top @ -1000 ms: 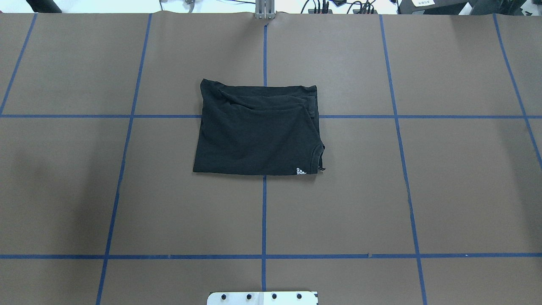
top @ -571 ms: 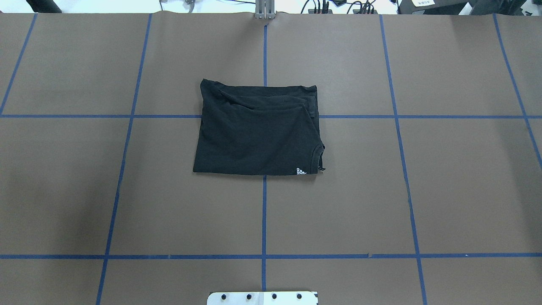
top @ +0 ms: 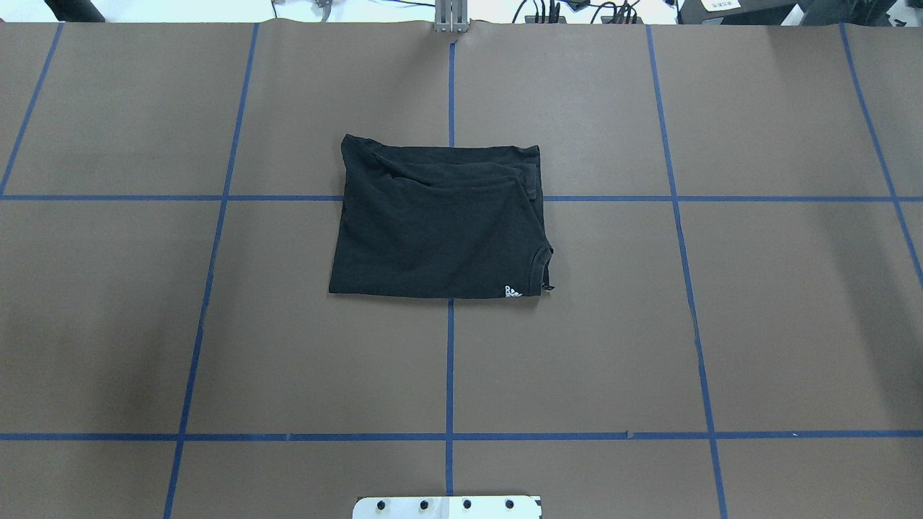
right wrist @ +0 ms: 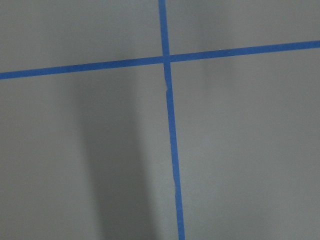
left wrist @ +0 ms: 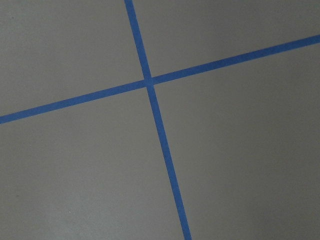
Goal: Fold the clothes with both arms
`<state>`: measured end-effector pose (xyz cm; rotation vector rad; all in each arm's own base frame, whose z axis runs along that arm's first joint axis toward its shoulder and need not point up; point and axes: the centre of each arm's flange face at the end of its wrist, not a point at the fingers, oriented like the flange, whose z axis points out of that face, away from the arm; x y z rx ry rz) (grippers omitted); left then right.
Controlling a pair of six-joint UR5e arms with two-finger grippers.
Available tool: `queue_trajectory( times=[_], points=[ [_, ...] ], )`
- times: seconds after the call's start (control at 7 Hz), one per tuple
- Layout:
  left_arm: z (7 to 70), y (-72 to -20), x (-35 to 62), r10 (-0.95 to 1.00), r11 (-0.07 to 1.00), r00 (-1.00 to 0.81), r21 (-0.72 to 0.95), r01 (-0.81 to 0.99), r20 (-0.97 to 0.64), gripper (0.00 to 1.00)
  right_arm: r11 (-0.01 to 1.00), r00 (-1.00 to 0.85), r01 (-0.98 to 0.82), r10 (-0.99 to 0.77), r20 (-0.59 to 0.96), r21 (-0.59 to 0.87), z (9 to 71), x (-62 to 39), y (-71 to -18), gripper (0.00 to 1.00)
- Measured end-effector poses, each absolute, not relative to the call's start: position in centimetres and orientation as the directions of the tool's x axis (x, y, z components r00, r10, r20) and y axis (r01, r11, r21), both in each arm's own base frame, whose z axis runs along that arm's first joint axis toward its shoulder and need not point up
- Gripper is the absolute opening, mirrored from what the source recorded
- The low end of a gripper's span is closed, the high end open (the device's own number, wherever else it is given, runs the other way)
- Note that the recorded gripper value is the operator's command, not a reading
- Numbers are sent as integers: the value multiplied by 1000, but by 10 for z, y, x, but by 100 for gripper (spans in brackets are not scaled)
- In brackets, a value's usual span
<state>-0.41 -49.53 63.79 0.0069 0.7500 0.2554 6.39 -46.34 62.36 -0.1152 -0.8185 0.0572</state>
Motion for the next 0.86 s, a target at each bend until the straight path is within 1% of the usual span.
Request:
queue_trajectory(
  times=[0.29, 0.43, 0.86],
  points=[
    [651, -484, -9, 265, 959, 692, 111, -259, -672, 100, 991, 688, -12, 106, 718, -134, 611, 37, -473, 100],
    [655, -481, -13, 277, 956, 689, 120, -268, -669, 100, 993, 693, -16, 94, 715, -115, 608, 23, -477, 100],
    [656, -480, -17, 289, 953, 691, 131, -273, -663, 100, 999, 708, -21, 39, 705, -34, 629, 15, -472, 100]
  ],
)
